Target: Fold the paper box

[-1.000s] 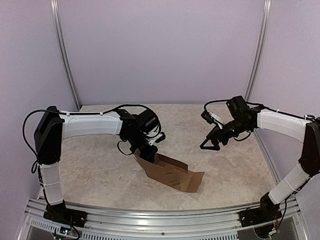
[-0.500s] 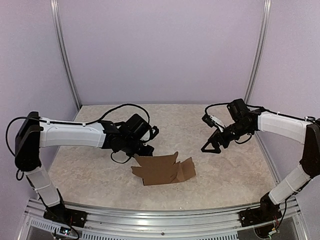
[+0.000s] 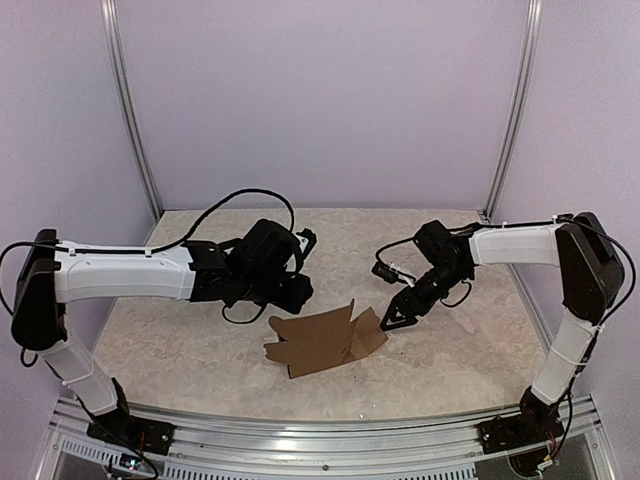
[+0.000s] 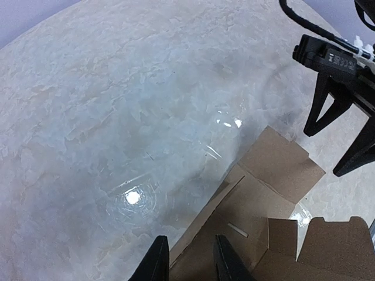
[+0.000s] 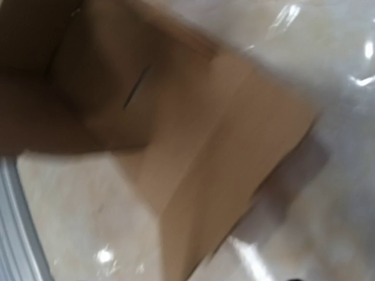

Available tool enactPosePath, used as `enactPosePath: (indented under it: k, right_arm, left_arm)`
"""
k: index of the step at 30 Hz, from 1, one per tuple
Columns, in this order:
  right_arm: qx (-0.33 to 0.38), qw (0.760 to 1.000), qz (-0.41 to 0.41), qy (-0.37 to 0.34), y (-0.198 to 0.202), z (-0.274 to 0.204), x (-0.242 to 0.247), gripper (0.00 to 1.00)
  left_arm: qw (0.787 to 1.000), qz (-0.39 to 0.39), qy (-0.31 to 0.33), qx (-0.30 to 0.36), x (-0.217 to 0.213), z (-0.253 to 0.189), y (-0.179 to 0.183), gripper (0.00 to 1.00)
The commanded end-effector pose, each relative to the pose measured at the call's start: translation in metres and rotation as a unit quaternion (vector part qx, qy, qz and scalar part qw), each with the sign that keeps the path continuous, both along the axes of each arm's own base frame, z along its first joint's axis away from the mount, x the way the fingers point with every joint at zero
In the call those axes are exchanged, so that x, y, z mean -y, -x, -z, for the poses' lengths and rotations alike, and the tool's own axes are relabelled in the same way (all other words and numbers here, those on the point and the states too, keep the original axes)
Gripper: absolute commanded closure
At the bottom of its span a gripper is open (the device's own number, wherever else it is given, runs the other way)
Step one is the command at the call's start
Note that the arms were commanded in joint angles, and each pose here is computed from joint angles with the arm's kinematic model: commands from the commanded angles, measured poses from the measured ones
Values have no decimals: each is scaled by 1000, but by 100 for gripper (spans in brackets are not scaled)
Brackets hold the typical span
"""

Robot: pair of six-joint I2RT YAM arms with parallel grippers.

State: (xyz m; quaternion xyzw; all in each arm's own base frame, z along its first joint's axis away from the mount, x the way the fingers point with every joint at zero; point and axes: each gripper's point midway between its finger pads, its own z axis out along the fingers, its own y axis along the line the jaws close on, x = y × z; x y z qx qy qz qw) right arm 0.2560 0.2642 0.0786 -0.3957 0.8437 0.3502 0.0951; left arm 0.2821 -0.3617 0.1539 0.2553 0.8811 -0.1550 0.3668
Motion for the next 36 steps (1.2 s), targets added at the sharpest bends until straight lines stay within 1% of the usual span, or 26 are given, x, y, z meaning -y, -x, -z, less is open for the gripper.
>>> enactPosePath:
  k: [1, 5, 11, 13, 16, 19, 21, 24, 27, 32, 36]
  right_arm:
    - [-45, 999, 9, 3, -18, 9, -18, 36]
    - [-76, 997, 4, -2, -16, 19, -28, 49]
    - [-99, 995, -4, -19, -10, 19, -38, 80]
    - [-100, 995, -10, -23, -7, 18, -42, 87]
    - [-102, 994, -17, -27, -4, 16, -46, 99]
    - [-83, 996, -23, -39, -8, 9, -50, 100]
    - [-56, 997, -28, -48, -13, -2, -51, 100]
    - [4, 998, -21, -62, -20, -19, -50, 100]
    - [76, 994, -19, -83, -28, -35, -50, 100]
    - [215, 971, 3, -107, -50, -63, -46, 100]
    - [309, 941, 30, -131, -68, -86, -43, 100]
  left_arm:
    - [1000, -15, -8, -5, -18, -2, -3, 74]
    - [999, -32, -6, -10, -34, -3, -4, 73]
    - [999, -45, 3, -8, -51, -14, -5, 73]
    - [999, -40, 5, -6, -52, -17, -7, 72]
    - [1000, -18, 1, -8, -49, -18, -7, 70]
    - [1000, 21, -1, -4, -37, -22, -5, 69]
    - [999, 44, -2, 9, -30, -25, -2, 69]
    - [997, 71, 1, 28, -21, -33, 4, 68]
    - [995, 94, 12, 43, -13, -42, 10, 68]
    - [994, 95, 27, 50, -9, -56, 12, 64]
    - [993, 101, 37, 50, -9, -64, 18, 58]
